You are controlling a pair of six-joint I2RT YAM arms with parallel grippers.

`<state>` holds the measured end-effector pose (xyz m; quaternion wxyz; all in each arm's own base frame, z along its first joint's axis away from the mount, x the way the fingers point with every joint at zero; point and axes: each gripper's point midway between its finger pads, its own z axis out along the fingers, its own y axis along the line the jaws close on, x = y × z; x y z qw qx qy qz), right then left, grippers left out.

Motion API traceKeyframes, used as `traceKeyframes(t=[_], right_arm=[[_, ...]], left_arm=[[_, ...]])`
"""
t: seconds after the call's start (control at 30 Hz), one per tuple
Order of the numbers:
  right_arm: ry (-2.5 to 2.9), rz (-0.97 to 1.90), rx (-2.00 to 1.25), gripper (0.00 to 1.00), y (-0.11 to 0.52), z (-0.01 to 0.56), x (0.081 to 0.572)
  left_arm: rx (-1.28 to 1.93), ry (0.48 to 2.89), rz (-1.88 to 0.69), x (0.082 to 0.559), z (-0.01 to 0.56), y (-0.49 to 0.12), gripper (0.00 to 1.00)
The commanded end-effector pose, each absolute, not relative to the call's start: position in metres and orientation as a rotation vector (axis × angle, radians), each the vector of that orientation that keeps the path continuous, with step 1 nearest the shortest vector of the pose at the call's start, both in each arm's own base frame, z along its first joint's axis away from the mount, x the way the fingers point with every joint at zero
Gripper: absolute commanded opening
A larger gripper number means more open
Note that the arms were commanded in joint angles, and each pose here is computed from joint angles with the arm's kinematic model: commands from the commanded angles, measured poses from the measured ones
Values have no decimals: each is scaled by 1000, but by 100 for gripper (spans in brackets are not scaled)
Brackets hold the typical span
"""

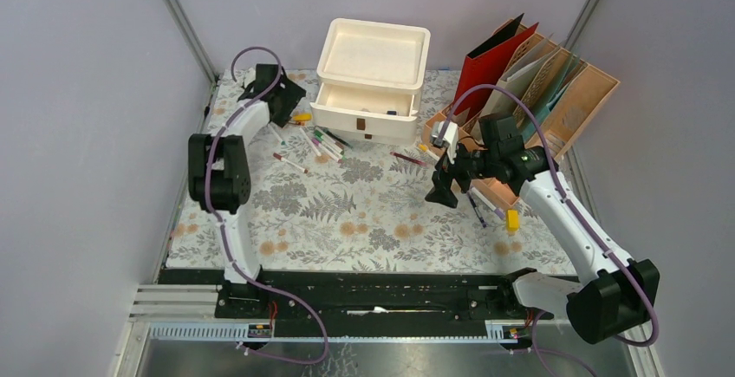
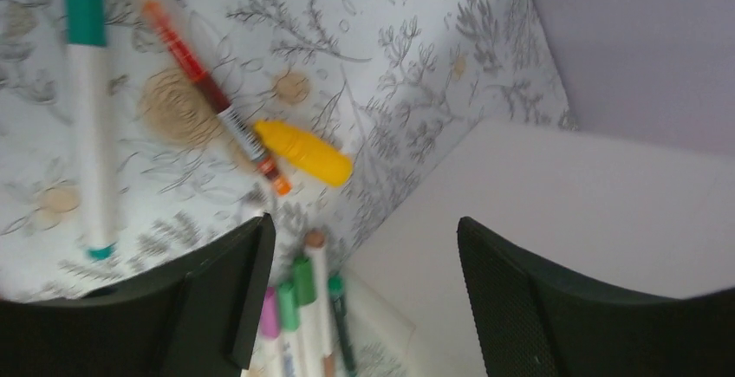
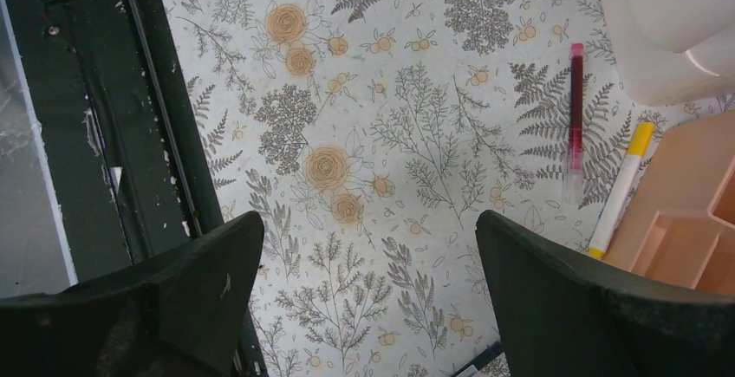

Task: Organize the desk
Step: Pick up the stationery from the center of the board.

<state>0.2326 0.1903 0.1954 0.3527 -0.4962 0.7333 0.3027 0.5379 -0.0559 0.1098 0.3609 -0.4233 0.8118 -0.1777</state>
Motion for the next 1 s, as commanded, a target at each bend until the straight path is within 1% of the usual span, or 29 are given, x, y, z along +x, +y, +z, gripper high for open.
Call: traceKeyframes(t=[0.0,0.03,0.17,0.23,0.7,0.83,0.97], right_arm=[[1837,737,-1288,100,189,207,237],[1839,733,-1287,100,188,207,238],[1843,726,-1285,100,188,207,238],[1845,728,-1285,100,188,206,238],[1862,710,-1283,100,186,201,242],[1863,705,-1282,100,186,201,242],[1864,702,-1282,100,185,200,243]], left_arm=[[-1262,2107,-405,552,104,-56,74],[-1272,2109,-413,557,100,-57,68],[-1298,2137,-442,571,93,-65,62],[-1306,2133,-454,577,91,-66,57],[-1350,2165,-432,583,67,-67,54],[-1364,2174,-434,584,60,-66,47],[-1377,2180,-436,585,54,-66,44]])
